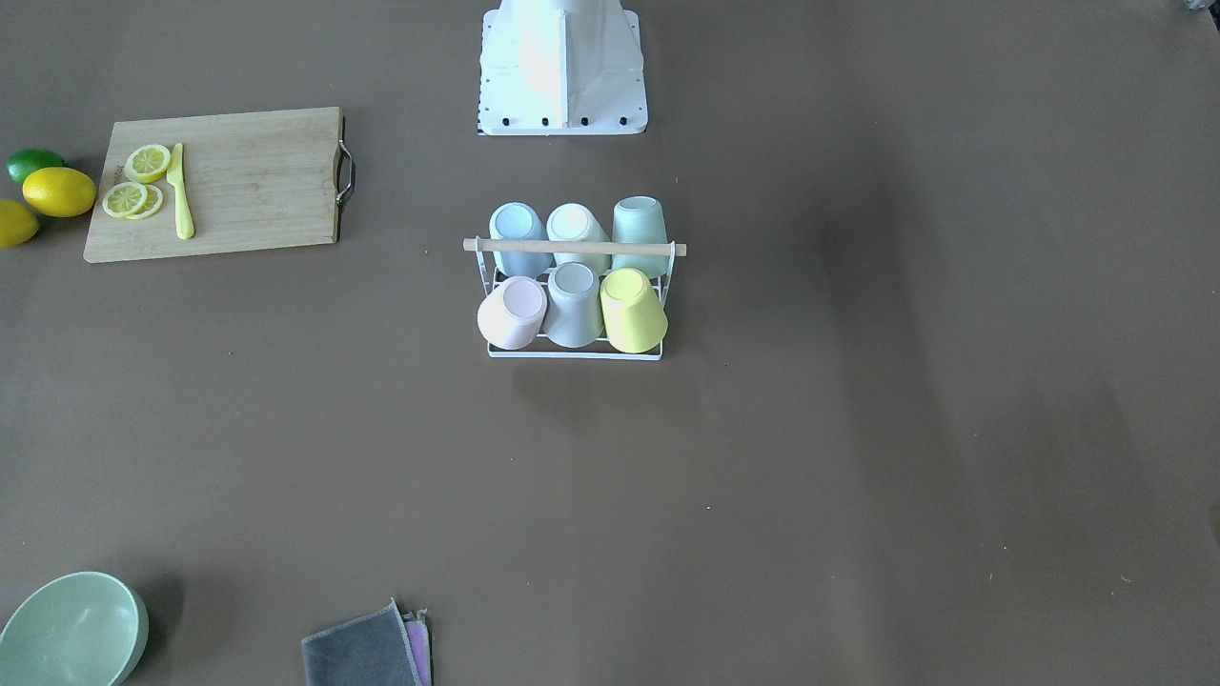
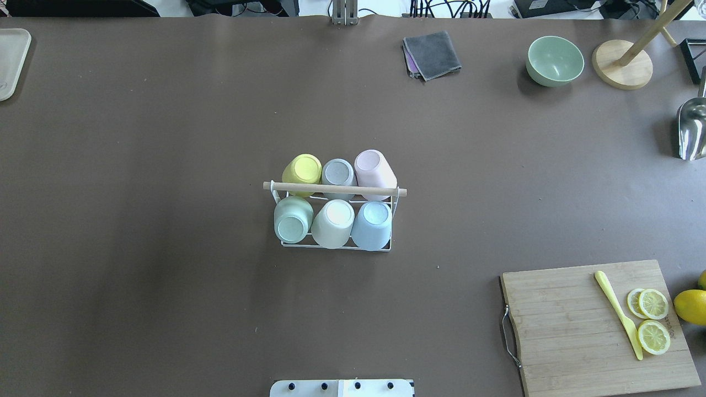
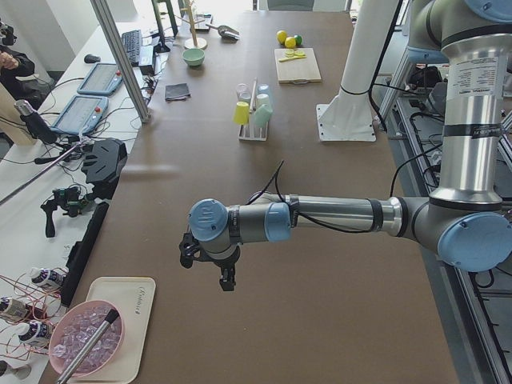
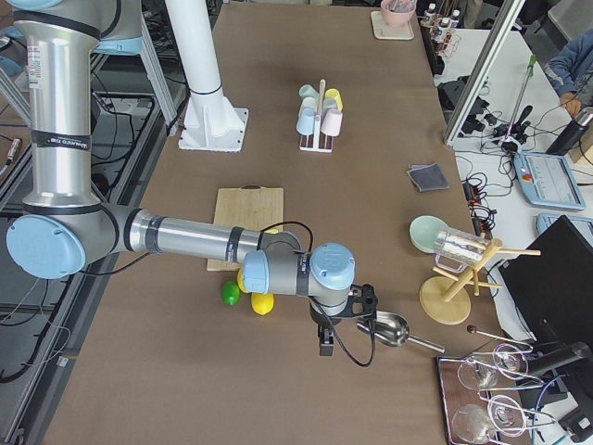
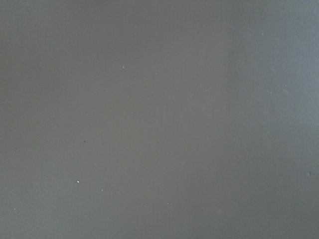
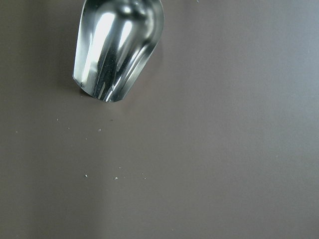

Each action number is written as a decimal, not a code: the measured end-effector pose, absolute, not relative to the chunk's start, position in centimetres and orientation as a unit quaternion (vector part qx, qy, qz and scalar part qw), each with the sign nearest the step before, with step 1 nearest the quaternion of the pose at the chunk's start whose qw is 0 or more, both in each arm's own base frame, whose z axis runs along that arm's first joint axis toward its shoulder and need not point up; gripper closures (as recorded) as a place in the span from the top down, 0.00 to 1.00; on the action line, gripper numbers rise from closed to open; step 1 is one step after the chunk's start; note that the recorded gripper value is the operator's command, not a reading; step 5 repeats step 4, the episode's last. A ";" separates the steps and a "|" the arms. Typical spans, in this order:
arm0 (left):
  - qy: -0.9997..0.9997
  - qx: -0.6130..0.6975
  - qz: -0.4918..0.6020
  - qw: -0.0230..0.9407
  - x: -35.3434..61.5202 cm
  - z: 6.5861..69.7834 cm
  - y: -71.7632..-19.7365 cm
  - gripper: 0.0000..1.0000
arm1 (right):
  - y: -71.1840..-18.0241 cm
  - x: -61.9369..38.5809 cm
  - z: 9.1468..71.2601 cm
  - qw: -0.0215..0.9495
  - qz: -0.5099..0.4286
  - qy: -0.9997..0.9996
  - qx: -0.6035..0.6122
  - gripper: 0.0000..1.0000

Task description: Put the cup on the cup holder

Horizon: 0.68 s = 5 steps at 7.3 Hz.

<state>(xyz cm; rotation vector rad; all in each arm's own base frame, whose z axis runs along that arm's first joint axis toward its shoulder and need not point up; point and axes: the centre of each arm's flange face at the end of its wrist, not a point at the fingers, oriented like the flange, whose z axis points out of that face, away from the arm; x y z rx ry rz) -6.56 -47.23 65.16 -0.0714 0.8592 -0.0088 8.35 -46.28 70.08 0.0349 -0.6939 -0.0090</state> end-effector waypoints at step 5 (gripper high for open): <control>0.416 -0.034 -0.004 0.909 -6.6 65.0 -47.3 0.98 | -46.6 8.2 69.2 0.945 -0.014 -0.325 0.026 1.00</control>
